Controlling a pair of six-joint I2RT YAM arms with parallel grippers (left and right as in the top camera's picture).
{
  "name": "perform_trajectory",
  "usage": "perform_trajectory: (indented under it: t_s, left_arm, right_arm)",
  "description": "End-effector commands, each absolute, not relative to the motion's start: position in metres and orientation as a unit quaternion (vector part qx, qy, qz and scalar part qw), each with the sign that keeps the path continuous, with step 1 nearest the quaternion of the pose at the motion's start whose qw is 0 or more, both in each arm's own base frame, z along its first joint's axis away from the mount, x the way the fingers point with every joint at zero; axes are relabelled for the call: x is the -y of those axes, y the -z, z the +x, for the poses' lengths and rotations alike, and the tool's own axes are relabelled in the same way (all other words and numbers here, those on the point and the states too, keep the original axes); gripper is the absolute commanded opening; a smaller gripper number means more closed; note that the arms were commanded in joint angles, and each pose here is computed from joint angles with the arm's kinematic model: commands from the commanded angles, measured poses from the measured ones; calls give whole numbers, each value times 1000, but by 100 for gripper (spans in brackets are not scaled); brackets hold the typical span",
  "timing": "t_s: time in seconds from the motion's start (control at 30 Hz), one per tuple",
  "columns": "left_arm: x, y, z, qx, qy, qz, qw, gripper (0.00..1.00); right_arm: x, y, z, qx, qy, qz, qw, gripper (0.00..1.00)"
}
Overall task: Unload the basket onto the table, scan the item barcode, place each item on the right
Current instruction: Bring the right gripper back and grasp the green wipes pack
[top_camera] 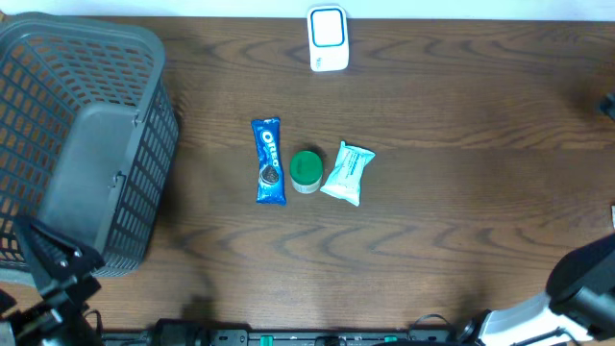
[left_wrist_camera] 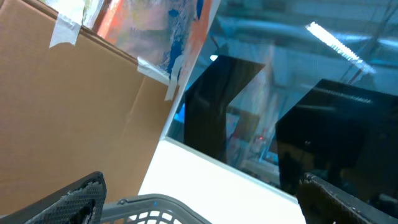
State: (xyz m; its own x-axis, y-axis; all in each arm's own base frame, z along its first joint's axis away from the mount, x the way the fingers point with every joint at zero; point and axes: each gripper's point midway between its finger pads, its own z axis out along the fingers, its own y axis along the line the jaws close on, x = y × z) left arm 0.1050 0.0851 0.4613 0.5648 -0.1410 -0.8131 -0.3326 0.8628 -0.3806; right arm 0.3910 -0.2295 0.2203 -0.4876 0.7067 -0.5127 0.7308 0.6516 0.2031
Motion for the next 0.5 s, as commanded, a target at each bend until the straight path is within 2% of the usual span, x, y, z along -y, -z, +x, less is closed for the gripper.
perform_trajectory:
  t_s: [0.0,0.07,0.23,0.3,0.47]
  left_arm:
    - [-81,-460,88,-432,-40,-244,867,98]
    - [-82,-457,82,-418,-36,-247,873,98]
    - [-83,-458,81,-415,-40,-250,874,98]
    - [-83,-458,81,-414,-40,-250,874,98]
    - [-83,-458,80,-414,-40,-250,874,98]
  right_arm:
    - [103,-230,431,-892,-232,279,270,99]
    - [38,-221,435,-900,-302,212,232,99]
    - [-73,-164,414,-927,-330,141,108,99]
    - [-108,-140,401,-933,-332,128,62,99]
    - [-162,-89,381,-946,-309,100,11,99]
